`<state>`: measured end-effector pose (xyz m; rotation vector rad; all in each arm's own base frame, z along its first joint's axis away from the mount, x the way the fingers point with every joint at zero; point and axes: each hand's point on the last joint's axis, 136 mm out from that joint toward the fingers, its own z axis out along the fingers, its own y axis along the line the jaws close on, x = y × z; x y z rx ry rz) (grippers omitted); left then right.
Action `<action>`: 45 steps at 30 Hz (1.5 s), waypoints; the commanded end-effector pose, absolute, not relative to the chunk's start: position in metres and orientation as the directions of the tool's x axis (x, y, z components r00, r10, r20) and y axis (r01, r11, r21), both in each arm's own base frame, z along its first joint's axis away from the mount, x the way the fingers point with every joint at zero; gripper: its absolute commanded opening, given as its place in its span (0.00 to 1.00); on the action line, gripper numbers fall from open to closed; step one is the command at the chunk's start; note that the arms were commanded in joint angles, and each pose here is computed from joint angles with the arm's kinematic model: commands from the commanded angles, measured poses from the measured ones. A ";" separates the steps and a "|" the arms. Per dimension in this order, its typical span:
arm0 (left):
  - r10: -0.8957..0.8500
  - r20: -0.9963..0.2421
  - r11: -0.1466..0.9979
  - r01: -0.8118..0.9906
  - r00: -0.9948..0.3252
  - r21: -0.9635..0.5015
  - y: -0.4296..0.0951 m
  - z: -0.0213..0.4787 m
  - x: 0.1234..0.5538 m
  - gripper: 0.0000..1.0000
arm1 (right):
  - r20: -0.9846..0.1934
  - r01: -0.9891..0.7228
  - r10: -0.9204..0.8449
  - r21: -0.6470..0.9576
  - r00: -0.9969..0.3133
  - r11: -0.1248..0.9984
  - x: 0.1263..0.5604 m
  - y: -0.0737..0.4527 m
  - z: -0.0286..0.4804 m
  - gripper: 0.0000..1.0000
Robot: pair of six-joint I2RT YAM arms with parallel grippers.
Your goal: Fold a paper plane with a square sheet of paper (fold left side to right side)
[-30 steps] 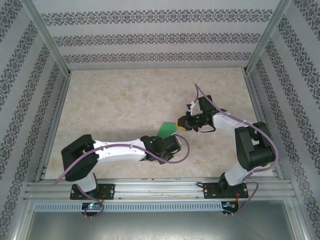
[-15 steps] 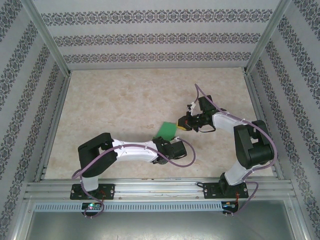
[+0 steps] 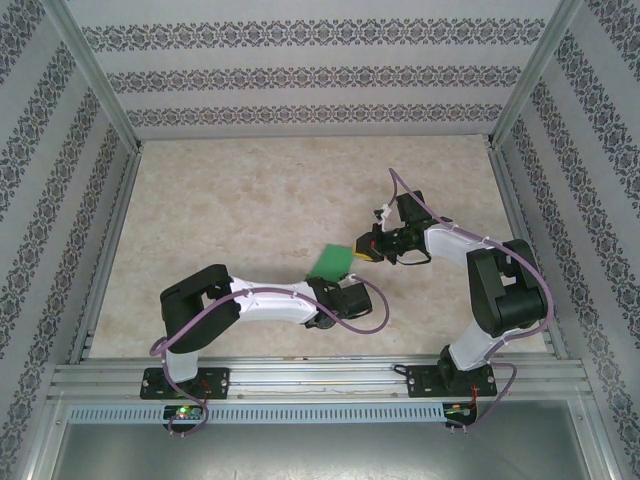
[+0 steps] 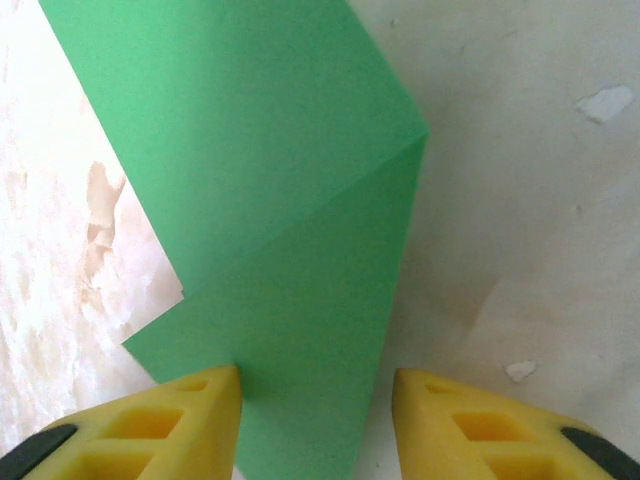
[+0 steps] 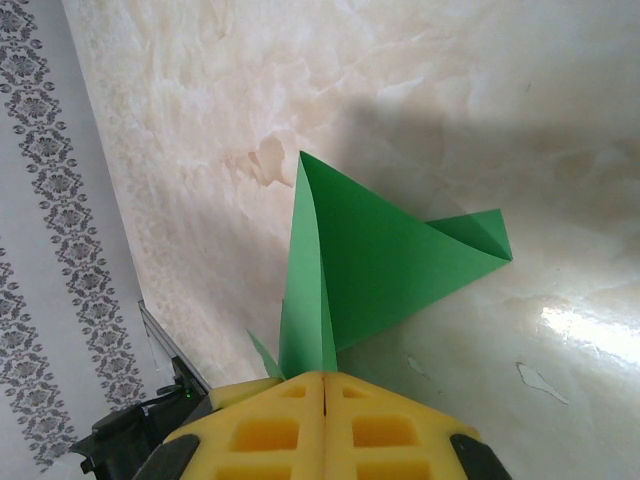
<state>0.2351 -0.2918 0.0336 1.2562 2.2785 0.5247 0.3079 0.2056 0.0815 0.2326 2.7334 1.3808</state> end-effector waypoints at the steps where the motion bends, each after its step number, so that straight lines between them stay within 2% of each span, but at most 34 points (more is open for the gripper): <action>1: 0.854 -0.193 0.503 0.669 -0.484 0.548 -0.279 0.029 0.235 0.37 | 0.011 0.106 0.165 0.808 -0.986 0.579 0.311 0.205 0.084 0.00; 6: 0.851 -0.192 0.508 0.670 -0.489 0.542 -0.277 0.027 0.234 0.22 | 0.015 0.108 0.163 0.806 -0.987 0.581 0.311 0.205 0.082 0.00; 12: 0.842 -0.227 0.531 0.678 -0.490 0.509 -0.281 0.030 0.232 0.13 | 0.013 0.112 0.170 0.801 -0.985 0.588 0.312 0.201 0.079 0.01; 15: 0.837 -0.242 0.543 0.690 -0.491 0.478 -0.285 0.031 0.230 0.12 | 0.002 0.114 0.185 0.792 -0.983 0.599 0.313 0.195 0.078 0.10; 22: 0.827 -0.255 0.562 0.750 -0.502 0.348 -0.301 0.028 0.218 0.08 | -0.067 0.128 0.254 0.725 -0.965 0.677 0.314 0.160 0.079 0.39; 28: 0.779 -0.270 0.616 0.771 -0.566 0.163 -0.314 0.037 0.212 0.06 | -0.171 0.151 0.336 0.647 -0.926 0.747 0.310 0.113 0.085 0.55; 35: 0.660 -0.264 0.694 0.705 -0.704 -0.147 -0.327 0.046 0.209 0.06 | -0.273 0.069 0.322 0.658 -0.906 0.750 0.303 0.104 0.100 0.62; 45: 0.497 -0.187 0.705 0.520 -0.847 -0.483 -0.348 0.047 0.215 0.05 | -0.224 -0.010 0.269 0.786 -0.937 0.618 0.293 0.132 0.097 0.63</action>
